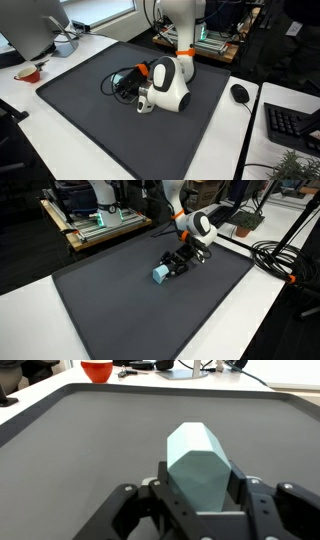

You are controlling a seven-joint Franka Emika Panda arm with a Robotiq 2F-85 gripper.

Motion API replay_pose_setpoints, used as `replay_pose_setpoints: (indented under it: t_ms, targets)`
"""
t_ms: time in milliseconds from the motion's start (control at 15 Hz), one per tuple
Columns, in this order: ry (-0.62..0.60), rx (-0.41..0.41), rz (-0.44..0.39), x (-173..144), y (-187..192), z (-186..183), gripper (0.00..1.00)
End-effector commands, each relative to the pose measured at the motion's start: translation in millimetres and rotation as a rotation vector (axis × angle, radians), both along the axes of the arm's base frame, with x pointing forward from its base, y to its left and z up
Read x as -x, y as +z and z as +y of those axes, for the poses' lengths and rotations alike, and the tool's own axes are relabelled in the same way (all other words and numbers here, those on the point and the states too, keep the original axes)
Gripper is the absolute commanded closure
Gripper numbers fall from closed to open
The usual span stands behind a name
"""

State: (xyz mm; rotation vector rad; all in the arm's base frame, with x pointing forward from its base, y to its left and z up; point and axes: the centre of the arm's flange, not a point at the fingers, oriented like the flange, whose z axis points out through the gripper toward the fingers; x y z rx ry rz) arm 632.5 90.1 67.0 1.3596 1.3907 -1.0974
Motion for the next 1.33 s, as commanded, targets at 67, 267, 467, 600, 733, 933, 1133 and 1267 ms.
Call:
replay_pose_setpoints:
  t_ms: [67,267,467,600,733,933,1133,1267]
  targets:
    - [-0.025,0.001,-0.051,16,32,8,0.69]
    - [-0.027,0.008,-0.08,16,45,11,0.69]
    - [-0.03,0.016,-0.092,18,53,11,0.69]
    - [-0.032,0.02,-0.097,19,57,12,0.69]
    - [-0.033,0.019,-0.094,20,59,12,0.69]
    - [-0.019,0.015,-0.086,8,48,15,0.44]
    - [-0.017,0.011,-0.086,9,50,17,0.44]
    - [-0.017,0.011,-0.084,9,49,17,0.44]
